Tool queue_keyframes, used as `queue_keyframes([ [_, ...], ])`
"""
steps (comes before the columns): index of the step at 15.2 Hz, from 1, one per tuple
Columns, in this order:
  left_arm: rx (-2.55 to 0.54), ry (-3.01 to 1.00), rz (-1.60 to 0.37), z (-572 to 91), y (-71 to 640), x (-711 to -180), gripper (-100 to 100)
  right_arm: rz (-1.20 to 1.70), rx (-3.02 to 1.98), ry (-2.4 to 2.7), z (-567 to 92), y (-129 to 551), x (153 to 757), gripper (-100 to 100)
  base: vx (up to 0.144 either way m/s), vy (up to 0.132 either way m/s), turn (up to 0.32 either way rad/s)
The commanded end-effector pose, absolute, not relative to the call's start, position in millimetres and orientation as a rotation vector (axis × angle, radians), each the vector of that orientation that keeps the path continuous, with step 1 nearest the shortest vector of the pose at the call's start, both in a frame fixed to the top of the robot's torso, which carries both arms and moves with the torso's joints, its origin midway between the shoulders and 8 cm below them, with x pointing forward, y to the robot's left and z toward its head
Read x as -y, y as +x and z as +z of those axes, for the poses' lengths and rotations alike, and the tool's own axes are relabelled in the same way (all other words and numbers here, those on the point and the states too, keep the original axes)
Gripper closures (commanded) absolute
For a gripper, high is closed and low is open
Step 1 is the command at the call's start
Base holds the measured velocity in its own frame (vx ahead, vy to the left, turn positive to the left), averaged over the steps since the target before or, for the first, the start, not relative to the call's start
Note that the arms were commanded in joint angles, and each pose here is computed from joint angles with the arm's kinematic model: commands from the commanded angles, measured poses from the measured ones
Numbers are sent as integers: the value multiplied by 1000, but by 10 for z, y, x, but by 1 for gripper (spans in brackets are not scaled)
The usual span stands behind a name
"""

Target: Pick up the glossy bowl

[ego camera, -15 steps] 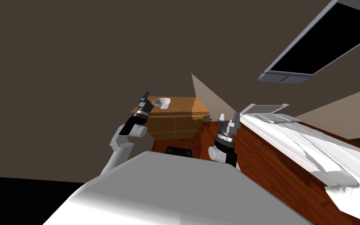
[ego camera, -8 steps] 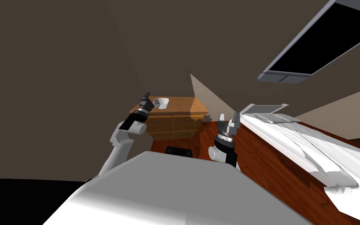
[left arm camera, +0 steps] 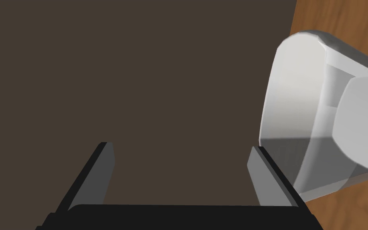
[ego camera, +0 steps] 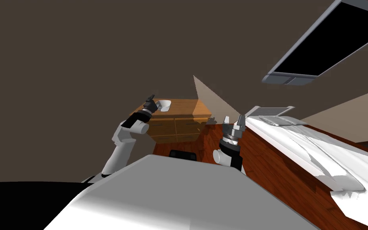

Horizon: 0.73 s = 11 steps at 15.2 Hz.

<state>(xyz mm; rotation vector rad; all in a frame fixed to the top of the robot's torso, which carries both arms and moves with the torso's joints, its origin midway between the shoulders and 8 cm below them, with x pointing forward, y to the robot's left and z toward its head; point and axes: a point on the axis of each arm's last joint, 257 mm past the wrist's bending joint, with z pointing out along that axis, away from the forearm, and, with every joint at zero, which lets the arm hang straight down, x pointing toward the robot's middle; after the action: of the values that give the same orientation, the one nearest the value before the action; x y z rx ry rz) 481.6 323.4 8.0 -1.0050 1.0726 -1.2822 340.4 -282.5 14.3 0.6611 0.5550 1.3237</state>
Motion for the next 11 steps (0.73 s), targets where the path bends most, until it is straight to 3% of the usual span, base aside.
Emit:
queue_keyframes([
  [1, -1093, -1038, -1282, 77, 4891, -3285, -100, 1324, -555, 661, 143, 3404, 2825, 0, 14, -47, -6],
  [11, -1194, -1189, -1213, -188, 5045, -3442, -100, 1324, -555, 661, 143, 3404, 2825, 0, 16, -42, -3],
])
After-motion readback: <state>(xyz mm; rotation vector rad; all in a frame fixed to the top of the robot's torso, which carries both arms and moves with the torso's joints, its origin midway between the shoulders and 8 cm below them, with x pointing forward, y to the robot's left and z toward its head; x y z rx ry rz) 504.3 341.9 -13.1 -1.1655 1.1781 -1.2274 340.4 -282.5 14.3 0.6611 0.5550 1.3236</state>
